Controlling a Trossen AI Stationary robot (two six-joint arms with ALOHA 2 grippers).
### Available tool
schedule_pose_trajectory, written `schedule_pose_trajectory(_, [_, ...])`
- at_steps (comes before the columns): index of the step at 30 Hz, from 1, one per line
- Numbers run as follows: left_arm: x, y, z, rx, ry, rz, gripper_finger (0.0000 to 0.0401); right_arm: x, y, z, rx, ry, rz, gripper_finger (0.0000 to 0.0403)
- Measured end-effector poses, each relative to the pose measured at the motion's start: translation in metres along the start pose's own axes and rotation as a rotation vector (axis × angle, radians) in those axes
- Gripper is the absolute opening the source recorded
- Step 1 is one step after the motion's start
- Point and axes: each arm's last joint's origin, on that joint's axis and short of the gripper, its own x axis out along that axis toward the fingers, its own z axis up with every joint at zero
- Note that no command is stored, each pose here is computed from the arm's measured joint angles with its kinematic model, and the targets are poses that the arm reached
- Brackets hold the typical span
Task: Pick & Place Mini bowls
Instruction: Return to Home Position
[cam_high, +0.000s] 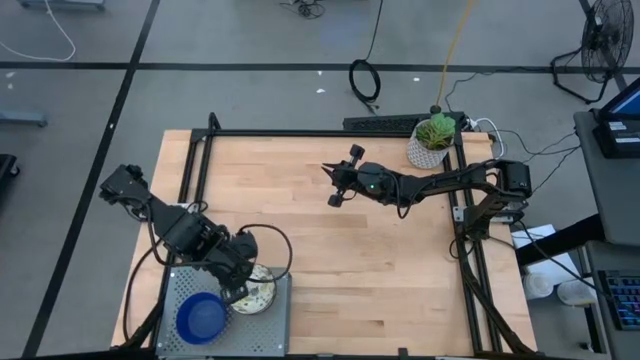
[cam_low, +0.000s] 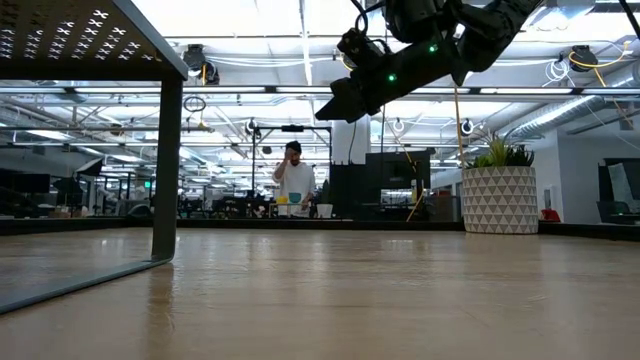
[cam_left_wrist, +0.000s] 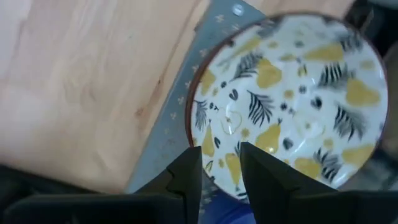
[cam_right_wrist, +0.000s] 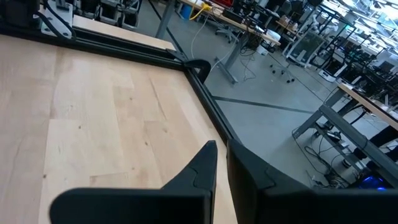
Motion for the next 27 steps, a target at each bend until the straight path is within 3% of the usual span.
schedule_pose_trajectory(5, [0.000, 0.000, 0.004, 0.153, -0.023, -0.010, 0.0112, 0.000, 0.000, 0.000, 0.002, 0.000, 0.000, 0.0024])
schedule_pose_trajectory(13, [-0.006, 0.011, 0.035, 0.348, -0.251, 0.101, 0.0113, 0.000, 0.000, 0.000, 0.003, 0.000, 0.000, 0.0022])
schedule_pose_trajectory(19, [-0.025, 0.027, 0.060, 0.412, -0.338, 0.151, 0.0113, 0.000, 0.000, 0.000, 0.003, -0.001, -0.001, 0.0024])
schedule_pose_trajectory(27, [-0.064, 0.038, 0.083, 0.638, -0.488, 0.158, 0.0113, 0.000, 0.000, 0.000, 0.003, -0.001, 0.000, 0.0024])
